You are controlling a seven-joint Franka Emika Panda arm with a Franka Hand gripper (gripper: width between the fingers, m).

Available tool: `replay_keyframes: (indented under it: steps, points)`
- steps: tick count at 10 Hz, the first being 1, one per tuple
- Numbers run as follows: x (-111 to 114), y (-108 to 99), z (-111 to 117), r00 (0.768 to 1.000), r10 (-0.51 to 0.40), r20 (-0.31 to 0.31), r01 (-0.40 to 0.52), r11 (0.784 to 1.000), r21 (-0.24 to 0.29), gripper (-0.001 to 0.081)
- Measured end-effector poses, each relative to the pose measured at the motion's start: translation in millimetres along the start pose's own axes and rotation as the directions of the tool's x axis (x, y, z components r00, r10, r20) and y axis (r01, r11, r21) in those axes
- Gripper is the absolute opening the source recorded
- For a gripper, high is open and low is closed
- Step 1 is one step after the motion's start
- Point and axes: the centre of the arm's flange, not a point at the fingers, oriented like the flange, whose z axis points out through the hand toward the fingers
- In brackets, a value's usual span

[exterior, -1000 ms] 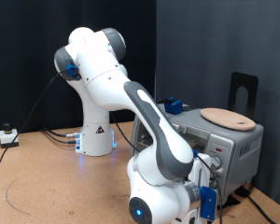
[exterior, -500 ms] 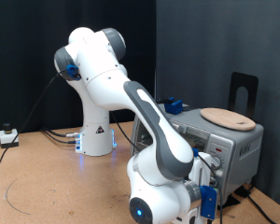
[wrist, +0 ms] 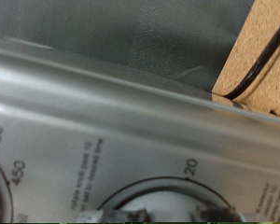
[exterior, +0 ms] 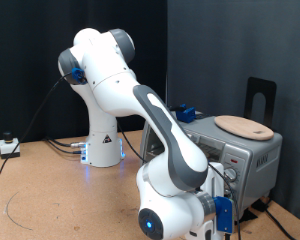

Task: Make a piece of toast with the oven

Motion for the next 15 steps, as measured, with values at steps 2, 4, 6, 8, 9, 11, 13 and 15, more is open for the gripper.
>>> replay_keyframes:
  steps: [2,4,6,8,9,11,13,15]
  points:
    - [-5,-4,0,0.993,-0.113,-0.03,0.112,0.993,-0.026,0.0099]
    - [-9,-6,0,0.98,-0.19,-0.054,0.189,0.981,-0.037,0.0099]
    - [-11,-5,0,0.972,-0.225,-0.072,0.223,0.974,-0.035,0.0099]
    - [-12,-4,0,0.968,-0.239,-0.079,0.237,0.971,-0.033,0.0099]
    - [-12,-4,0,0.966,-0.244,-0.082,0.242,0.97,-0.033,0.0099]
    - [-14,-5,0,0.96,-0.266,-0.089,0.264,0.964,-0.039,0.0099]
    - [-14,-5,0,0.958,-0.271,-0.093,0.269,0.962,-0.04,0.0099]
    - [-14,-5,0,0.958,-0.271,-0.093,0.268,0.963,-0.04,0.0099]
